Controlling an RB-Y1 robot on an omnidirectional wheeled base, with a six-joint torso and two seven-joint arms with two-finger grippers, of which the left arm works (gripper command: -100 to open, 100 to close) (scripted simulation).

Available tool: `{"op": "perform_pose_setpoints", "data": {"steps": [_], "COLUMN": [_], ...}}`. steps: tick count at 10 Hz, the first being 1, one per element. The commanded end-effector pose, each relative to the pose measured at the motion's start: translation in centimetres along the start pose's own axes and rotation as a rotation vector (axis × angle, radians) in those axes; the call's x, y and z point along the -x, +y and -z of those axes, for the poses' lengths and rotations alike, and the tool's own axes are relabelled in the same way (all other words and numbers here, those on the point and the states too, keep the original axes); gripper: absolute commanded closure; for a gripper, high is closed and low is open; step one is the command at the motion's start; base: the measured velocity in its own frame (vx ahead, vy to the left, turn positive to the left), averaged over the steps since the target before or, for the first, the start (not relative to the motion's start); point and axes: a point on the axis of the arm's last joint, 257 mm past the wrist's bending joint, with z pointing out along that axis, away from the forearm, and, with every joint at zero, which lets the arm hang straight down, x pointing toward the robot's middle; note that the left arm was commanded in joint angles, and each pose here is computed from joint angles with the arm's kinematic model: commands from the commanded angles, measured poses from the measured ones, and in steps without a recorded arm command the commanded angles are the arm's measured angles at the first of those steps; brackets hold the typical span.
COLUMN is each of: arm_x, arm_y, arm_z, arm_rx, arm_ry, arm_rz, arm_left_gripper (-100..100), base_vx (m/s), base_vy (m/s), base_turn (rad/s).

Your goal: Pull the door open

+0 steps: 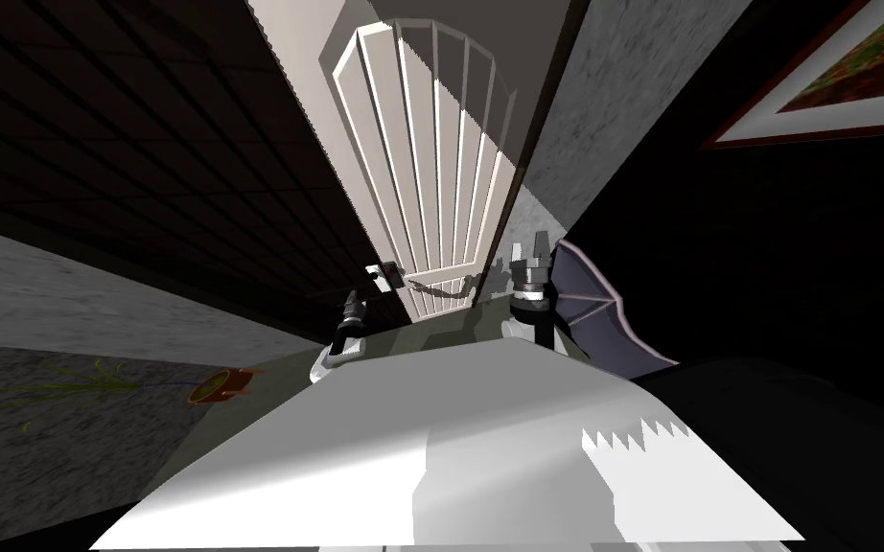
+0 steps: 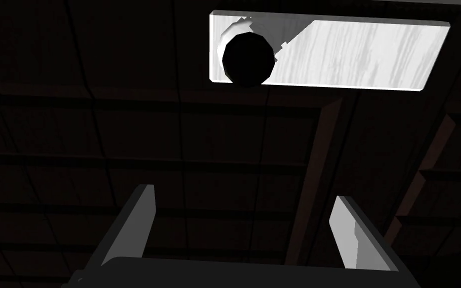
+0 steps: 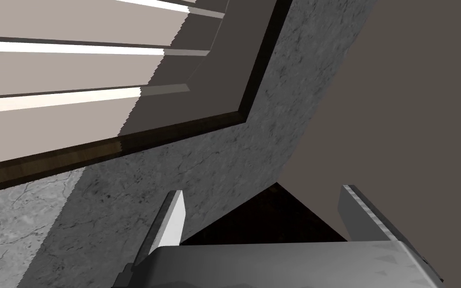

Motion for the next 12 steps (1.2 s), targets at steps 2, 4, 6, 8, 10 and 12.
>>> {"op": "perform_pose_setpoints", "data": {"steps": [2, 4, 6, 8, 10, 12], "arm_x": [3.7, 5.5, 4.6, 2.2, -0.2, 0.5], "arm_y": [1.2, 1.7, 1.4, 0.6, -0.3, 0.0], "arm_z": [1.45, 1.79, 1.27, 0.25, -0.61, -0.20], "arm_rx": [0.029, 0.040, 0.030, 0.007, -0.016, -0.008], "arm_ry": [-0.057, -0.087, -0.078, -0.045, -0.012, -0.023], "arm_rz": [-0.026, -0.037, -0.031, -0.015, 0.001, -0.004], "arm_left_gripper": [-100, -100, -100, -100, -100, 100], "base_vx": [0.028, 0.141, 0.207, 0.193, 0.214, 0.044], "base_vy": [0.076, 0.102, 0.067, -0.003, -0.087, -0.021], "base_turn": [0.117, 0.096, -0.047, -0.136, -0.154, 0.001]}}
